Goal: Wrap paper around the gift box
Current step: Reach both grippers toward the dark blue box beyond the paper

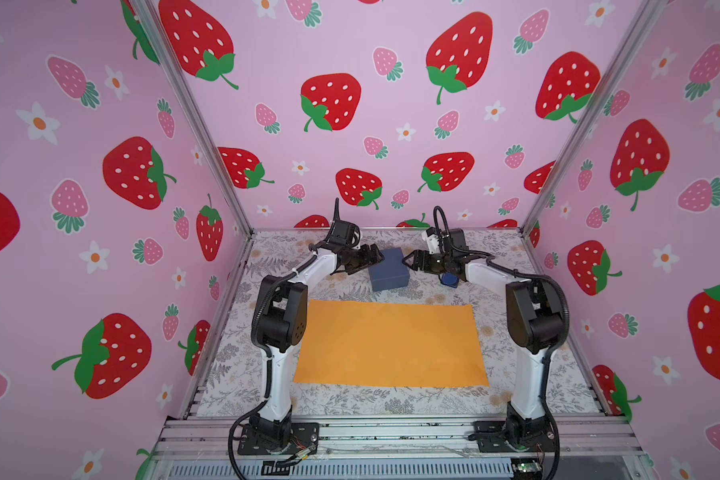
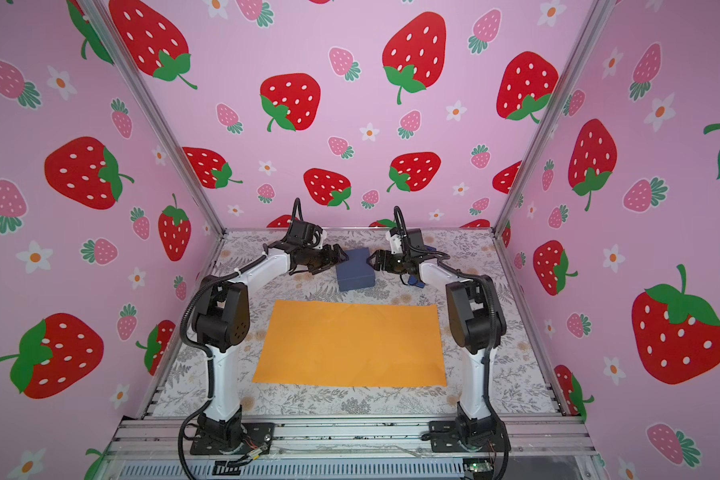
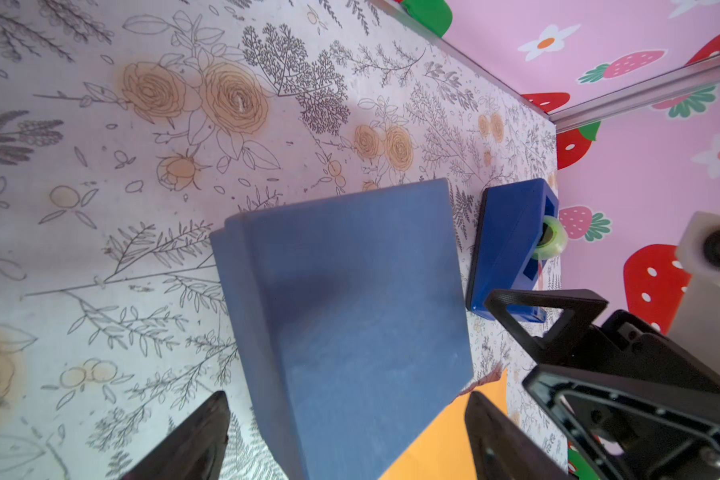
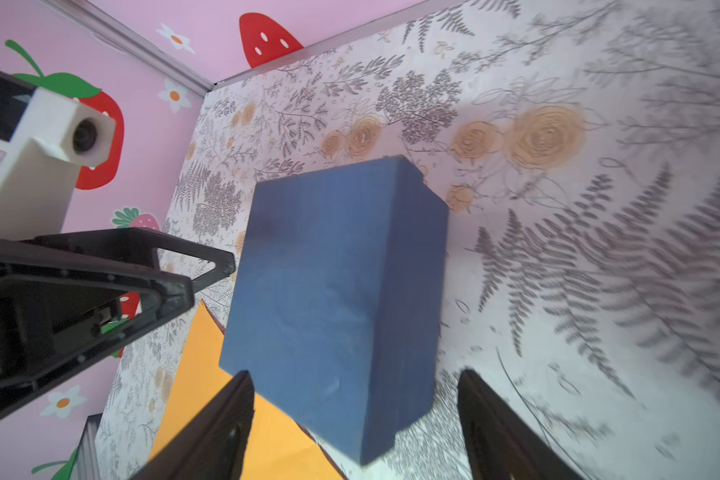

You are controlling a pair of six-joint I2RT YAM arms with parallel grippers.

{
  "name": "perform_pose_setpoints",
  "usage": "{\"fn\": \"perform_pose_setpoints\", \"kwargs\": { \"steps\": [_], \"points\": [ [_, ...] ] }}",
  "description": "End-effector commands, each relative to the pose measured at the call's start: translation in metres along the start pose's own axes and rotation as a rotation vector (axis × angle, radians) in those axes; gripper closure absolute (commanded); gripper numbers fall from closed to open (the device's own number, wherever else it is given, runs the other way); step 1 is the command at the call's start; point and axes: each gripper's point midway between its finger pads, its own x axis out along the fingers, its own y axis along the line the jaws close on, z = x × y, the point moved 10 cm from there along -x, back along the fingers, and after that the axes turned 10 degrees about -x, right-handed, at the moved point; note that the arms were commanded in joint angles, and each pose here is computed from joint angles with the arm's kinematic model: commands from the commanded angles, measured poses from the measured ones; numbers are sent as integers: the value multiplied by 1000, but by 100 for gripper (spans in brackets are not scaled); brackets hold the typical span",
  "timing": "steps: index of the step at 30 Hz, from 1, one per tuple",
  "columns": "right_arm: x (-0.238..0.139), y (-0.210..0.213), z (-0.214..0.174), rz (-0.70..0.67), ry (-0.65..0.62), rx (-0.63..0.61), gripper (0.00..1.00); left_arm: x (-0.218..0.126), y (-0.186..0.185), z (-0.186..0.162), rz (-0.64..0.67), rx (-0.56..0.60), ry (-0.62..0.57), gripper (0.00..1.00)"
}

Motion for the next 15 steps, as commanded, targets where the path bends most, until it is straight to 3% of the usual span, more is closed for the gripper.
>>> {"fn": "perform_pose_setpoints", "kwargs": {
  "steps": [1, 6, 15],
  "points": [
    [17, 1, 1, 82, 31, 14, 23, 3, 0, 6, 32, -26, 27, 10],
    [26, 2, -9, 129, 69, 59, 33, 17, 2, 7, 41, -32, 108, 10],
    [0, 29, -35, 230, 30, 122, 46, 15, -9, -3, -38, -11, 150, 10]
  ]
}}
